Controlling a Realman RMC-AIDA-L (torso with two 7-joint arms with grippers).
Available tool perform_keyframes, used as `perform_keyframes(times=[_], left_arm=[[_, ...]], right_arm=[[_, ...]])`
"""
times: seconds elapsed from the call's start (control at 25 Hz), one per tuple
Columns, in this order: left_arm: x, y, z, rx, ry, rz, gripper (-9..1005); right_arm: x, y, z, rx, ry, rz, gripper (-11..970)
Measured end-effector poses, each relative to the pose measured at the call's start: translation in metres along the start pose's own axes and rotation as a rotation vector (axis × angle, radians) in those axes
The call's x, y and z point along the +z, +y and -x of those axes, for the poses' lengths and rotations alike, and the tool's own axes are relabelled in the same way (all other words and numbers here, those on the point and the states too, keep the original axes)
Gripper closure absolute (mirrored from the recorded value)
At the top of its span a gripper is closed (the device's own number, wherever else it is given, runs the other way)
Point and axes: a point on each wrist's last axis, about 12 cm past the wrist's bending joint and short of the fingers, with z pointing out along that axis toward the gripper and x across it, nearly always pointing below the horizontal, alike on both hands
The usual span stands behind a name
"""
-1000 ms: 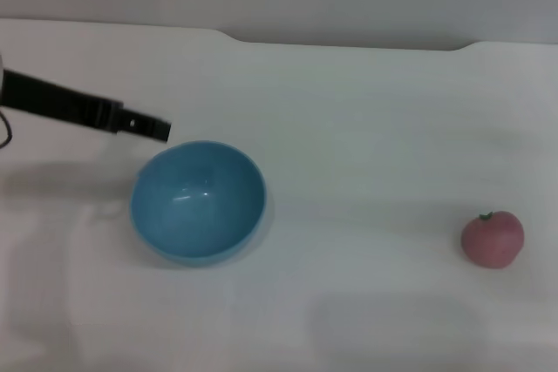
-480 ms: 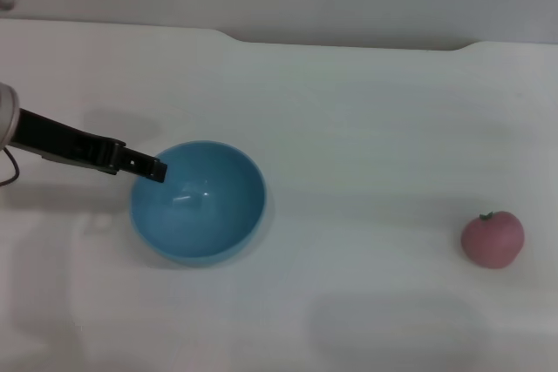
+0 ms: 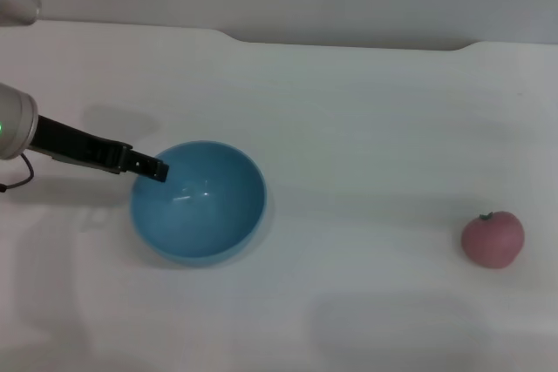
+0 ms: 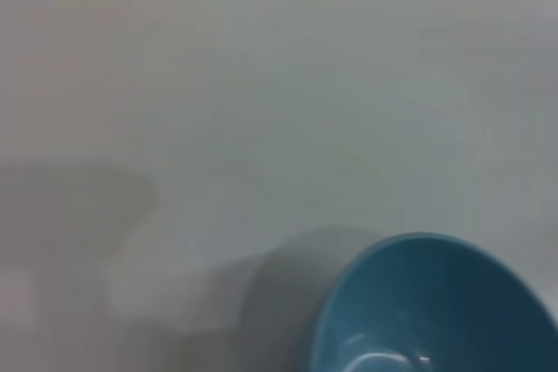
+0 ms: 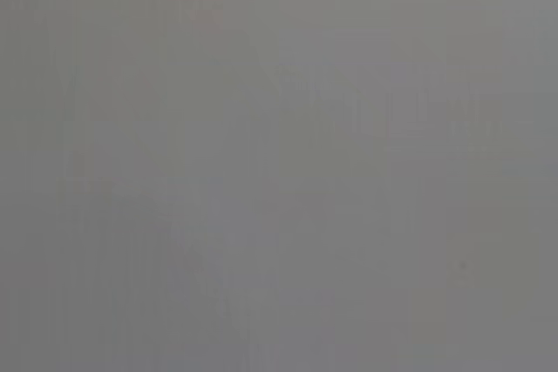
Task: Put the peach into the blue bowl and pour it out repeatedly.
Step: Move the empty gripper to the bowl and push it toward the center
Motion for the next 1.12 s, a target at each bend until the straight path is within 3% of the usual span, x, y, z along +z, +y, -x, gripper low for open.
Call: perform_keyframes(times=[0.4, 1.12], left_arm=[[0.019, 0.007, -0.001, 0.017, 0.043, 0.079, 200], [0.052, 0.003, -0.003, 0.043, 0.127, 0.037, 201]], right_arm=[[-0.001, -0.001, -0.001, 0.0, 0.002, -0.004, 470], [0.0, 0.0, 0.0, -0.003, -0.003, -0.002, 475]])
